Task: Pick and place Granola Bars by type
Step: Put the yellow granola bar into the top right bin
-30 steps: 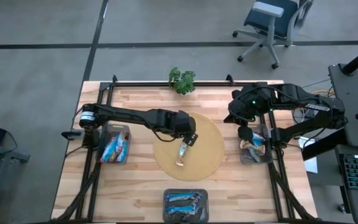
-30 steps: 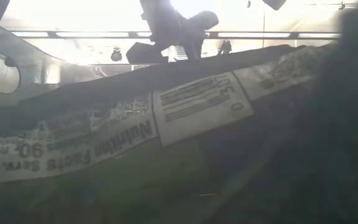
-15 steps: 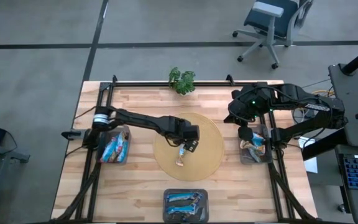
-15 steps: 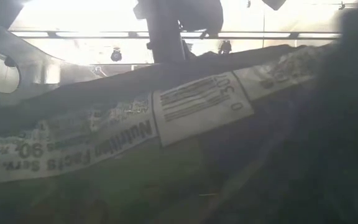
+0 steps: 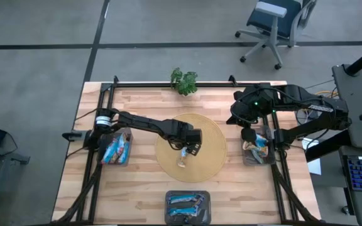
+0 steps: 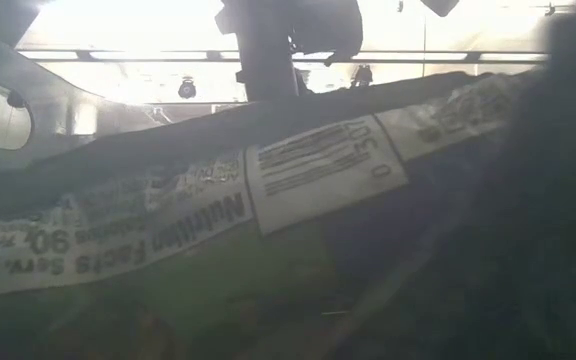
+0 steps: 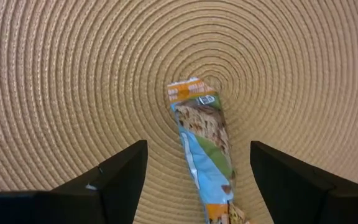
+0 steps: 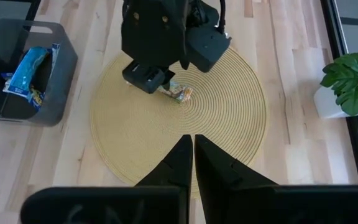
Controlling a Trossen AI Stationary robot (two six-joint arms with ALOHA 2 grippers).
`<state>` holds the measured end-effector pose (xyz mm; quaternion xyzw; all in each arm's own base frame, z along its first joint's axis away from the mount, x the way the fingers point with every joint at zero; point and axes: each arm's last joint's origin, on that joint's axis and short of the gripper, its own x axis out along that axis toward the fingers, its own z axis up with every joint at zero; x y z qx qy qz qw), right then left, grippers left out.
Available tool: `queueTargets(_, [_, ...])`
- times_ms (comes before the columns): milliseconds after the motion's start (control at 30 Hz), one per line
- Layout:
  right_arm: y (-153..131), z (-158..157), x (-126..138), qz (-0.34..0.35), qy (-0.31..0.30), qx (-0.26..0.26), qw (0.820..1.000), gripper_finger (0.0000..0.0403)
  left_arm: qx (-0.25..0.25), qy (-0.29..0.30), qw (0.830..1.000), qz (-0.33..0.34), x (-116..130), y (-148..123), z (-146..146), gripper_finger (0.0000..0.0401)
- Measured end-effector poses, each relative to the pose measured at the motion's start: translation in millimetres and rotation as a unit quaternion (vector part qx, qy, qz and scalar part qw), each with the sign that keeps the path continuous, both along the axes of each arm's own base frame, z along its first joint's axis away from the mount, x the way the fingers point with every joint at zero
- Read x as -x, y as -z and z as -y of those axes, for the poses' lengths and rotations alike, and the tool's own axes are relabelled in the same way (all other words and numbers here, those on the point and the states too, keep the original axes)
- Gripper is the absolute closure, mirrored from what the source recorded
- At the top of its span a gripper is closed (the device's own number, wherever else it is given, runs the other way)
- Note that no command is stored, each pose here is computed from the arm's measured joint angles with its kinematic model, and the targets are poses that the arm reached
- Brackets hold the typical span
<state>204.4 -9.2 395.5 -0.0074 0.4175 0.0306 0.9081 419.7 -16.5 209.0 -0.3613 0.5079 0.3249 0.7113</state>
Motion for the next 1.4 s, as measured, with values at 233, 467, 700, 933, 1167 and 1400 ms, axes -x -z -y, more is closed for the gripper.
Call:
queueTargets(233, [0.6, -0.1, -0.2, -0.001, 0.0, 0.0, 1.0, 0.0394, -0.004, -0.001, 1.0, 0.009, -4.7, 5.7, 0.1, 0.0136])
queueTargets(467, [0.7, 0.0, -0.2, -0.001, 0.002, -0.001, 1.0, 0.0394, -0.006, -0.001, 1.0, 0.009, -9.2, 14.7, 0.0, 0.0136])
queueTargets(700, [0.7, 0.0, -0.2, -0.001, 0.001, -0.001, 1.0, 0.0394, -0.012, -0.001, 1.0, 0.003, -11.3, 21.6, -1.0, 0.0136])
queueTargets(933, [0.7, 0.0, -0.2, -0.001, 0.001, 0.0, 1.0, 0.0394, -0.013, 0.0, 1.0, -0.006, -14.2, 32.5, -1.2, 0.0136])
queueTargets(1167, [0.7, 0.0, -0.2, -0.001, 0.001, -0.001, 1.0, 0.0394, -0.014, 0.002, 1.0, -0.017, -15.8, 41.9, -1.6, 0.0136])
queueTargets(1400, [1.3, 0.0, -0.3, -0.002, 0.002, -0.001, 1.0, 0.0394, -0.013, 0.004, 1.0, -0.017, -15.9, 42.0, -1.5, 0.0147])
